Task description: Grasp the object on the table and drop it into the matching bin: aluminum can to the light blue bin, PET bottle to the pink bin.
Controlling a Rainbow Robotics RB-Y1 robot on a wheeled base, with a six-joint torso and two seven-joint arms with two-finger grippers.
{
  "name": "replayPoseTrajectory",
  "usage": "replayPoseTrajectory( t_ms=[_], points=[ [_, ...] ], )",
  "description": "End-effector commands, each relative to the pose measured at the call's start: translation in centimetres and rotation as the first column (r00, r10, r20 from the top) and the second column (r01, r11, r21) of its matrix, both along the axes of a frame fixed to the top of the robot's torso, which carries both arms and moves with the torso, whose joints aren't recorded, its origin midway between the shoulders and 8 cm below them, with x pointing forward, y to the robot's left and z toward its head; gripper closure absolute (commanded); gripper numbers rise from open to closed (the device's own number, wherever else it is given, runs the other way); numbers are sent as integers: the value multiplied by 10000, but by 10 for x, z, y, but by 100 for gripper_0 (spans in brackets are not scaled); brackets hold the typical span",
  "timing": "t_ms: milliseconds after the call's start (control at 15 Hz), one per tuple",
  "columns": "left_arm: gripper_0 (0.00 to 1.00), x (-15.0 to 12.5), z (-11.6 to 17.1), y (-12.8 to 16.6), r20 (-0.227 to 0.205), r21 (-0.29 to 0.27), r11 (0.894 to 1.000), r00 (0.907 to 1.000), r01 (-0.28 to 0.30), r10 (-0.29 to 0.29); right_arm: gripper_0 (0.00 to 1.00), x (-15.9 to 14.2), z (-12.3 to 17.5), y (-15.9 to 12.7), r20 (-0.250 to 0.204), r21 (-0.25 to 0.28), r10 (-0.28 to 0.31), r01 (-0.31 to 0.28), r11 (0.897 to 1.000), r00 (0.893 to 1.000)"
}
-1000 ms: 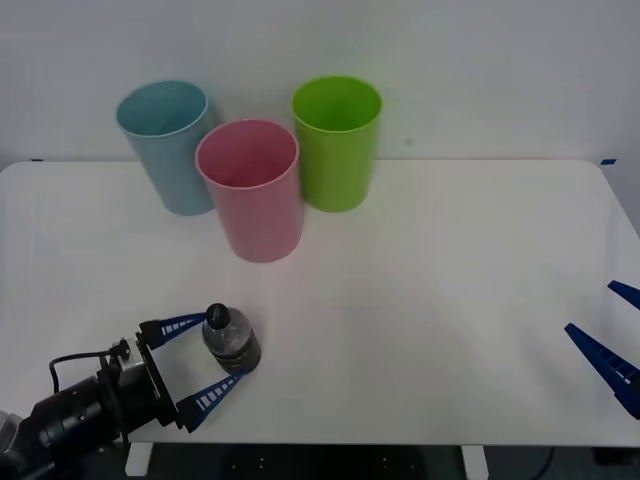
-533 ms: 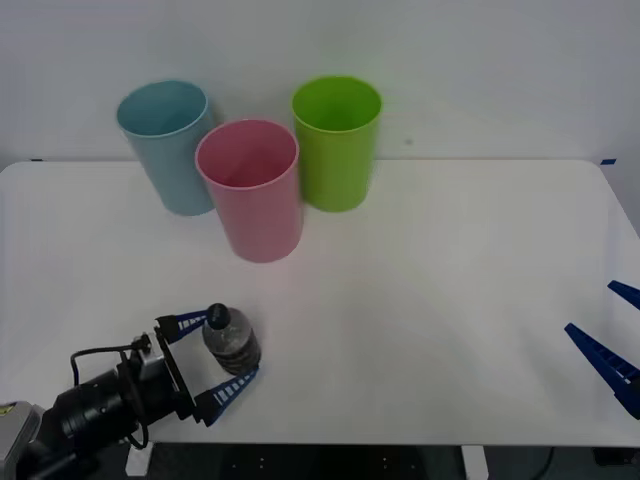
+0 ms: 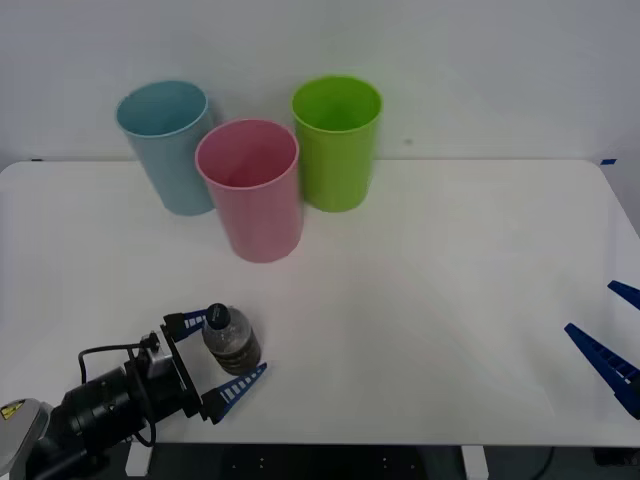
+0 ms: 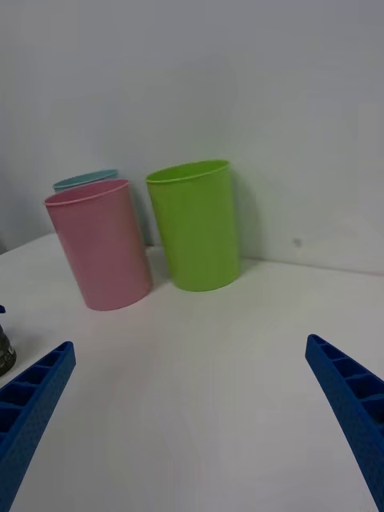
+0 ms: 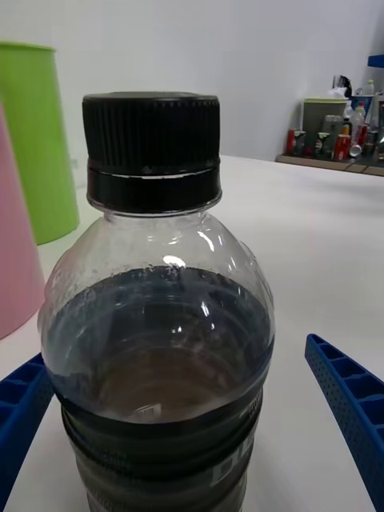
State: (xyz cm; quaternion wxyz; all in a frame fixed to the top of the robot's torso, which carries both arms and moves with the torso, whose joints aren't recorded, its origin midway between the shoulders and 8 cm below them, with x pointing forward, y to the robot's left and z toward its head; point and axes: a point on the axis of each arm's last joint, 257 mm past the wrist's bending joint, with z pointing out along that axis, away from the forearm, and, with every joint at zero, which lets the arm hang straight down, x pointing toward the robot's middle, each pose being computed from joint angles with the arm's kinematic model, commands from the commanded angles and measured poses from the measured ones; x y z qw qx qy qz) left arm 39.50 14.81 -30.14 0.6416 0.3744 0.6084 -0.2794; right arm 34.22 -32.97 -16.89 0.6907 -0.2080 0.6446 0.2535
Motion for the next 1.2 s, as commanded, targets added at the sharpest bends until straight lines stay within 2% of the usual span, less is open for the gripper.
replayPoseTrajectory(
  t_ms=[67, 133, 200, 667, 1000, 1200],
  points=[
    [80, 1, 1, 0, 25, 5, 10000, 10000, 7, -7, 0, 0, 0, 0, 0, 0, 0, 0, 10000, 10000],
    [96, 1, 1, -1, 40, 9, 10000, 10000, 22, -22, 0, 0, 0, 0, 0, 0, 0, 0, 10000, 10000],
    [100, 1, 1, -1, 52, 14, 10000, 10000, 13, -13, 0, 0, 0, 0, 0, 0, 0, 0, 10000, 10000],
    [100, 5, 4, 5, 23, -68, 9999, 9999, -132, 132, 0, 0, 0, 0, 0, 0, 0, 0, 10000, 10000],
    [100, 9, 17, 21, 81, -360, 9988, 9994, -319, 322, 0, 0, 0, 0, 0, 0, 0, 0, 10000, 10000],
    [100, 12, 30, 36, 46, -754, 9959, 9987, -506, 510, 0, 0, 0, 0, 0, 0, 0, 0, 10000, 10000]
  ],
)
